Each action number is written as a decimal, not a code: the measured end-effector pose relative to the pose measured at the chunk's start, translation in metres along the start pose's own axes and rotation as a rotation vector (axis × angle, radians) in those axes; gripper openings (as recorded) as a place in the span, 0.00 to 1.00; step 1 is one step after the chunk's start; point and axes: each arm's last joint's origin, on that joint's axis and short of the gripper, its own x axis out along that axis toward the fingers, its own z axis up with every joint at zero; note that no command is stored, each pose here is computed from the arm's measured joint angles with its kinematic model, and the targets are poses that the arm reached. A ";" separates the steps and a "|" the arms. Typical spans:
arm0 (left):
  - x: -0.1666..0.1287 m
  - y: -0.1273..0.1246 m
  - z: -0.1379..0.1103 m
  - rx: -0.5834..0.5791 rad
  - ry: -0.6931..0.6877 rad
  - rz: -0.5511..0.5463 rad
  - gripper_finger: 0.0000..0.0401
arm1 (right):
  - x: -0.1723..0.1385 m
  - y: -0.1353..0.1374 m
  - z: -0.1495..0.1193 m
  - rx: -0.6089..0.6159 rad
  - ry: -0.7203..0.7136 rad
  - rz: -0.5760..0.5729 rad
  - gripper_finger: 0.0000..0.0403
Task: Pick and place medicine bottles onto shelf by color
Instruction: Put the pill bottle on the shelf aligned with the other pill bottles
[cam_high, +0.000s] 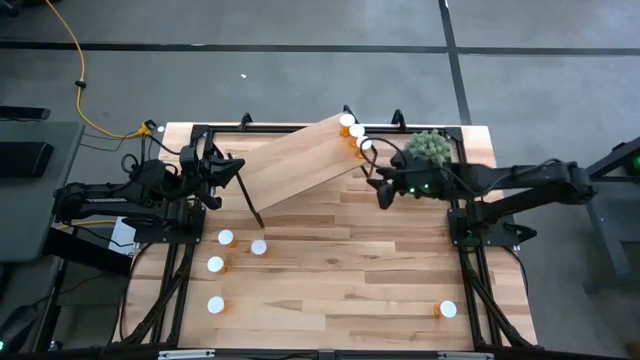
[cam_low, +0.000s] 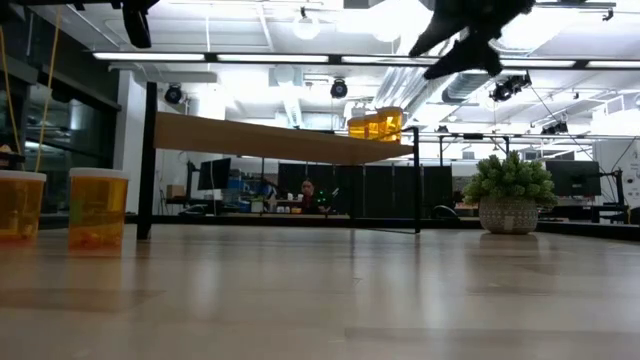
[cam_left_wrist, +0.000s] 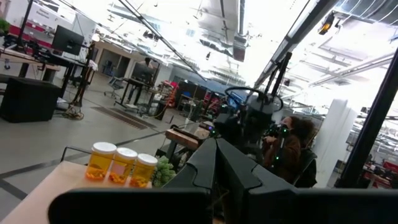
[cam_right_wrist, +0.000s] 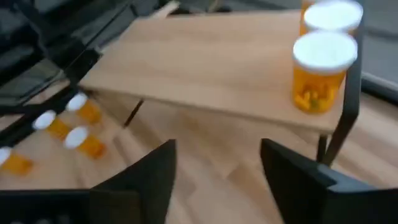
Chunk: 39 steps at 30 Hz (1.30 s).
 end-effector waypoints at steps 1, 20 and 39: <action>0.000 0.000 0.000 0.000 0.000 0.000 0.00 | 0.005 -0.001 -0.003 -0.014 -0.018 -0.033 0.46; 0.000 0.000 -0.001 -0.007 0.005 0.010 0.00 | 0.080 -0.015 0.016 0.034 -0.027 -0.375 0.00; 0.000 0.001 -0.001 -0.006 0.009 0.011 0.00 | 0.064 -0.010 0.016 -0.009 0.083 -0.206 0.00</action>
